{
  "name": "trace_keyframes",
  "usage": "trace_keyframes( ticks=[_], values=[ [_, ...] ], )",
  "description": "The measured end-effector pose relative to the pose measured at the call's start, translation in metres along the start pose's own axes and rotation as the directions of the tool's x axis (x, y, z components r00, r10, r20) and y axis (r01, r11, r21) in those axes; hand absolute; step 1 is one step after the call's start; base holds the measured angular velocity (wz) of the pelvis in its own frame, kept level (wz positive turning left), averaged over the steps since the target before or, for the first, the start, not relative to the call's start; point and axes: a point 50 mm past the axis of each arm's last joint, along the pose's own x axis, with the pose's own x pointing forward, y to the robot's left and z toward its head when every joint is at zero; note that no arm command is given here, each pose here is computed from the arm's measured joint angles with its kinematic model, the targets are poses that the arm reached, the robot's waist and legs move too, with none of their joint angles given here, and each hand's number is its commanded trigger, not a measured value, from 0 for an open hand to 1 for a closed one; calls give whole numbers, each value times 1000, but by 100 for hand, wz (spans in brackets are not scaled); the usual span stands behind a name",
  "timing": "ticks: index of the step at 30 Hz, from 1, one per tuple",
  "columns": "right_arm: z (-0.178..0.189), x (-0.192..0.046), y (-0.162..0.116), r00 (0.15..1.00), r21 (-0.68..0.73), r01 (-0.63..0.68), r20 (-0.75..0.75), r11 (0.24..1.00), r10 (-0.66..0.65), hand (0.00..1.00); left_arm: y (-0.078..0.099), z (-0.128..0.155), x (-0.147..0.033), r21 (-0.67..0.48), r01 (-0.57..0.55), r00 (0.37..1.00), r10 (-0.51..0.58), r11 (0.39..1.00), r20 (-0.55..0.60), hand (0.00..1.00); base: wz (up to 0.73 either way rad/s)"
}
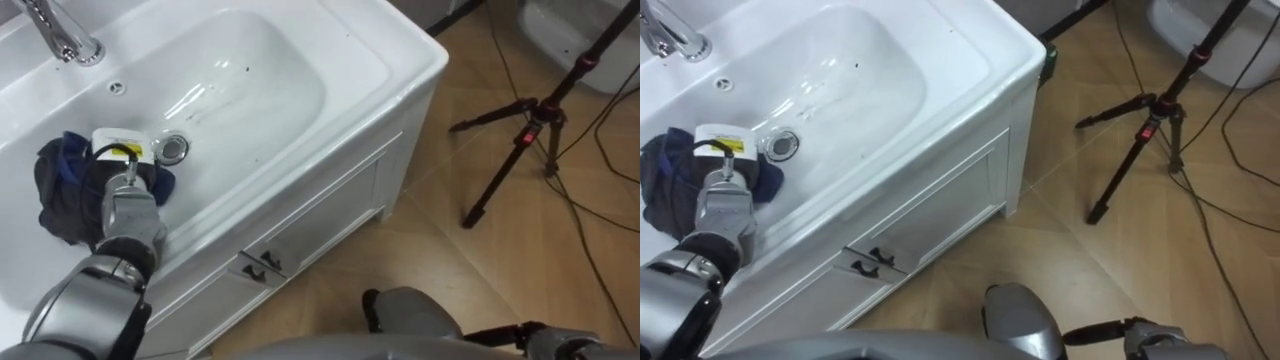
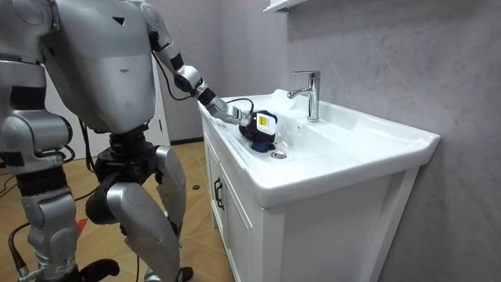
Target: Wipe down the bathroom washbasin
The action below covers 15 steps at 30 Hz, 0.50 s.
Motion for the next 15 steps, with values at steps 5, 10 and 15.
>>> trace_keyframes(
  ticks=[5, 10, 15],
  values=[
    [-5, 1, -2, 1000, -10, 2, -19, 1000, -2, 0, -10, -19, 1, -91, 16, 997, -22, 996, -70, 100, 3],
    [-3, 0, -1, 1000, 8, -18, -8, 1000, 18, 0, -12, -21, 1, -259, 6, 995, -31, 966, -93, 100, 1],
    [2, 0, 0, 1000, -2, -20, 23, 1000, 20, 0, -15, -20, 1, -508, -20, 992, -45, 861, -117, 100, 9]
  ],
)
